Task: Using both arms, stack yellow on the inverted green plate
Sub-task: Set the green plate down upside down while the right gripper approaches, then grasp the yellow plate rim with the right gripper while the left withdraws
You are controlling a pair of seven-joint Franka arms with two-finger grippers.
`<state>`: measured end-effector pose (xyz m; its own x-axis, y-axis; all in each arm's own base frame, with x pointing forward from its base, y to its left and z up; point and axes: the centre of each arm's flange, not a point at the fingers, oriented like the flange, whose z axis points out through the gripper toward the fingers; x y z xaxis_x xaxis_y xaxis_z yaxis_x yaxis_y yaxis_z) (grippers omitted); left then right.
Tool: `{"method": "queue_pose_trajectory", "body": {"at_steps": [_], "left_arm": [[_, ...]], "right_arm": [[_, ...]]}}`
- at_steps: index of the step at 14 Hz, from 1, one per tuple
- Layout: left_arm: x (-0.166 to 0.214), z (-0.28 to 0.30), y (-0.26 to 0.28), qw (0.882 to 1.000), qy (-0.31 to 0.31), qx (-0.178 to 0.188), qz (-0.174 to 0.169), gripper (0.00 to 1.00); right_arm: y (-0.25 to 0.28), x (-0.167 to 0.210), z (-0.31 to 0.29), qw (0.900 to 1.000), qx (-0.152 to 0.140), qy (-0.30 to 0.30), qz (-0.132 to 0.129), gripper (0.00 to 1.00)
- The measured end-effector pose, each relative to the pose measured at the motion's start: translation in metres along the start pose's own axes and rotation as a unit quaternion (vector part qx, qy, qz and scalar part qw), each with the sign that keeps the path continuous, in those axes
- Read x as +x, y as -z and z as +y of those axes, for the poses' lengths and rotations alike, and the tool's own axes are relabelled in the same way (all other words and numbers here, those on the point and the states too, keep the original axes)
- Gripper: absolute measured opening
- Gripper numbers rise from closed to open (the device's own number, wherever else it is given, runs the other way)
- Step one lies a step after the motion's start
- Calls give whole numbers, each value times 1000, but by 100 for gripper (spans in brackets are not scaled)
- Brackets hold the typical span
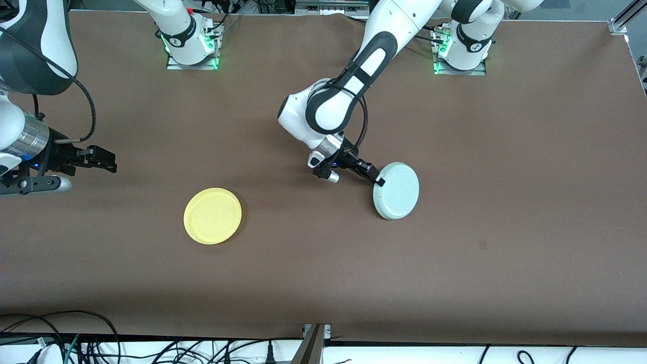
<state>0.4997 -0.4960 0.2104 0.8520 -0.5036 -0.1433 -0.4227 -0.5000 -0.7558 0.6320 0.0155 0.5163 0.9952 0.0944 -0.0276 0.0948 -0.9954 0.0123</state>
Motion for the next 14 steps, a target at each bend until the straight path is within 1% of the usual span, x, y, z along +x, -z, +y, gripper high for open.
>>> {"method": "queue_pose_trajectory", "body": {"at_steps": [1,2,3,4,5,6,8,10,11,12,14], "left_arm": [[5,-1,11,999,20,-49,2,52],[11,-4,22,994,44,-99,6,64],[17,-7,34,986,72,-147,9,76],[22,-12,42,978,99,-185,8,85],[26,-19,48,969,125,-212,5,94],[31,-30,48,961,148,-233,-2,100],[42,-75,36,942,193,-272,-23,100],[47,-155,6,918,249,-305,-53,100],[43,-203,-12,907,274,-312,-67,100],[35,-251,-28,900,289,-316,-77,100],[10,-332,-58,900,279,-324,-90,100]], "right_arm": [[-6,2,0,1000,0,0,-3,100],[-14,4,0,1000,0,0,-7,100],[-25,8,-1,1000,-1,0,-10,100],[-38,13,-2,1000,-2,1,-11,100],[-53,20,-4,1000,-3,3,-12,100],[-70,27,-7,1000,-4,6,-11,100],[-108,42,-12,1000,-6,9,-7,100],[-147,56,-19,1000,-9,14,-1,100],[-164,62,-27,1000,-10,16,3,100],[-178,66,-37,1000,-11,18,9,100],[-202,74,-56,999,-12,21,24,100]]}}
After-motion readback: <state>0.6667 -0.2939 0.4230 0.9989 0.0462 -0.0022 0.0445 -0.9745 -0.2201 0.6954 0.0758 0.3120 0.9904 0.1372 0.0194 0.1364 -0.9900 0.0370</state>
